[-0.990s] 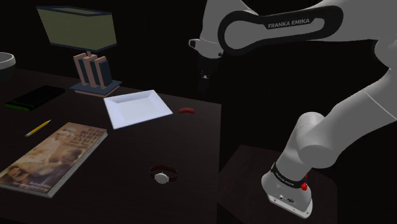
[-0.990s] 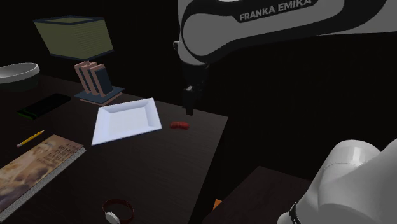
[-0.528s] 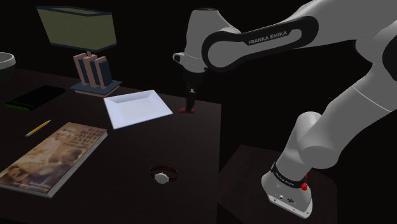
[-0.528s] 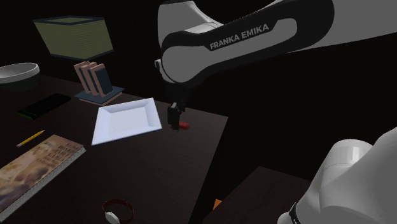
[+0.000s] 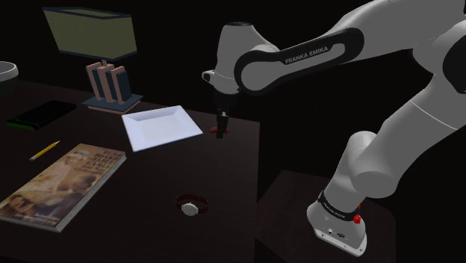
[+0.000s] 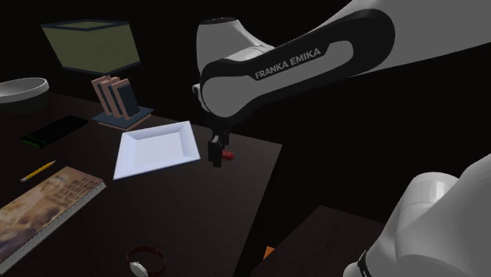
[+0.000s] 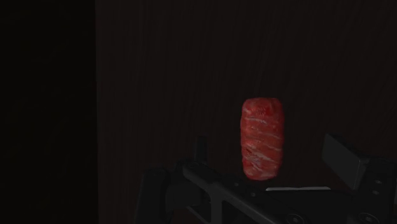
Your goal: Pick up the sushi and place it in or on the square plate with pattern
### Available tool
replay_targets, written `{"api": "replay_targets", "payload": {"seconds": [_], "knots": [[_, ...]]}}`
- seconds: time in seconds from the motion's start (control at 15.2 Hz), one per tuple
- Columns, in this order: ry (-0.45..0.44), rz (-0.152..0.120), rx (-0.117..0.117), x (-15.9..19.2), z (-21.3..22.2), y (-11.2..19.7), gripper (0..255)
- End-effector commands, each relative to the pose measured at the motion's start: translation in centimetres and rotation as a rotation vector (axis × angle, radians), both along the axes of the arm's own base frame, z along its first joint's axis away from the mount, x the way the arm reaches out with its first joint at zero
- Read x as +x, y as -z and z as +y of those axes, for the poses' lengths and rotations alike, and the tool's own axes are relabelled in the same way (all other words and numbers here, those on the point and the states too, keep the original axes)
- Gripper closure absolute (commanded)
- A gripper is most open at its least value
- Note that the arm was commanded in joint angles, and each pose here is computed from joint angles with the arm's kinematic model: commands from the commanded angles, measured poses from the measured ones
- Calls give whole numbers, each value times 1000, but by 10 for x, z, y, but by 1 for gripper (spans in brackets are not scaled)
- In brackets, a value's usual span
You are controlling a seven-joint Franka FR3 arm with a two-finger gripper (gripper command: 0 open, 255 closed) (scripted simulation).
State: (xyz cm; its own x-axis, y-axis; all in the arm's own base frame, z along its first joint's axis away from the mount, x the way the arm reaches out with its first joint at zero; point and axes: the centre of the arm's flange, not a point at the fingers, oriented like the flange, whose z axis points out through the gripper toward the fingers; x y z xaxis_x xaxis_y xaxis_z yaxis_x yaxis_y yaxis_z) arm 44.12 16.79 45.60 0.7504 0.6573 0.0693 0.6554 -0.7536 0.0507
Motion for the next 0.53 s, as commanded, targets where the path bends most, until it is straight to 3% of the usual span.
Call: {"api": "replay_targets", "payload": {"seconds": [0.0,0.26,0.33,0.46], "knots": [[0,0,0,0,0,0,0],[0,0,0,0,0,0,0],[0,0,0,0,0,0,255],[0,0,0,0,0,0,255]]}}
